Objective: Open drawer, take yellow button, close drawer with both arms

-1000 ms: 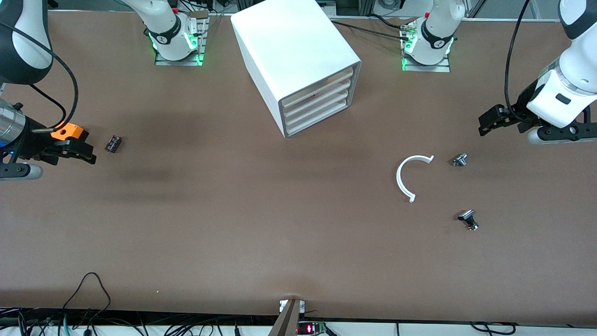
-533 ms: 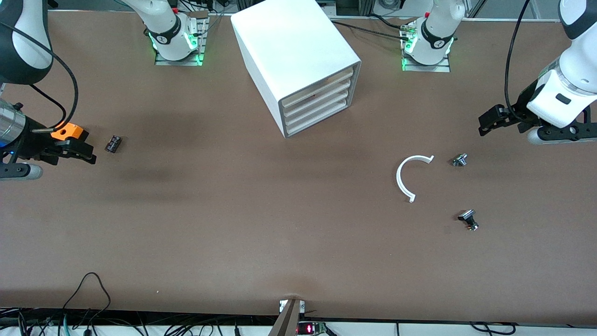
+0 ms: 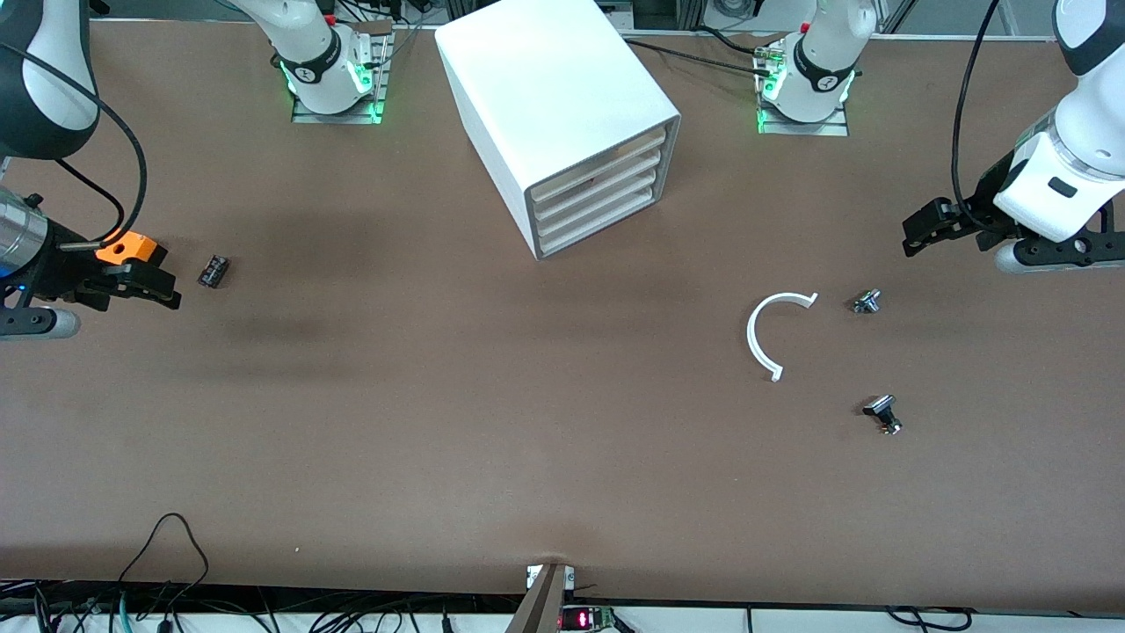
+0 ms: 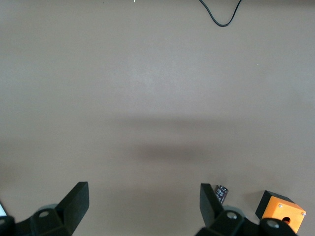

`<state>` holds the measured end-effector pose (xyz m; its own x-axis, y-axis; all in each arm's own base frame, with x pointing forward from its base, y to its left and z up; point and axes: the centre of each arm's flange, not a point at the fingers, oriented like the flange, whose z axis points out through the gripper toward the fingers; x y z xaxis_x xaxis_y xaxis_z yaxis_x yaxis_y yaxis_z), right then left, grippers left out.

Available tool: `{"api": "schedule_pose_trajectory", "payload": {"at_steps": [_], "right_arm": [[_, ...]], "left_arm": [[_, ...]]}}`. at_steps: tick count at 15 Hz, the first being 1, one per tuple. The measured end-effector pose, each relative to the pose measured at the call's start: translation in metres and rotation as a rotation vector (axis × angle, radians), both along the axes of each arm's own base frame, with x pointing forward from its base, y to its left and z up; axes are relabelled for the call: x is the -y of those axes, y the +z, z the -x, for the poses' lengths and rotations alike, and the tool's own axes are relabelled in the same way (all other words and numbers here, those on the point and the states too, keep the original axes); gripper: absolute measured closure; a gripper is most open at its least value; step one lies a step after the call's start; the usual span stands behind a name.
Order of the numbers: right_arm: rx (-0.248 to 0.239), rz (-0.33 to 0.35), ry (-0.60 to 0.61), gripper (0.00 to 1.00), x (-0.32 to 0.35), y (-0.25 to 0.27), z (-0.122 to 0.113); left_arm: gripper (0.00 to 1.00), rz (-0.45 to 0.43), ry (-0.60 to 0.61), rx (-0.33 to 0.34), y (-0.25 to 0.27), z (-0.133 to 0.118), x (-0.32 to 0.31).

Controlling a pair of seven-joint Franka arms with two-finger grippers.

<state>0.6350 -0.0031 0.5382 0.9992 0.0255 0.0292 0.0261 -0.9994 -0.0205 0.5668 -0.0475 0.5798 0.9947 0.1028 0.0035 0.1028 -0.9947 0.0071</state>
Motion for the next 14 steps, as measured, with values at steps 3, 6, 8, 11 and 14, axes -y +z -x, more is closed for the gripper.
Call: {"api": "schedule_pose_trajectory", "payload": {"at_steps": [3,6,8,11,14], "right_arm": [[0.001,0.0,0.0,0.0,0.0,0.0001,-0.0001],[0.001,0.0,0.0,0.0,-0.0002,0.0001,-0.0001],[0.001,0.0,0.0,0.0,-0.0002,0.0001,-0.0001],[0.001,0.0,0.001,0.0,-0.0005,0.0001,-0.0001],[0.002,0.0,0.001,0.0,-0.0006,0.0006,-0.0002]], "left_arm": [[0.0,0.0,0.004,-0.004,-0.0014,-0.0005,-0.0021],[0.0,0.0,0.004,-0.005,-0.0015,-0.0005,-0.0025],[0.0,0.0,0.006,-0.005,-0.0015,-0.0006,-0.0033],[0.0,0.0,0.007,-0.005,-0.0015,-0.0006,-0.0041],[0.0,0.0,0.007,-0.005,-0.0015,-0.0006,-0.004]]}}
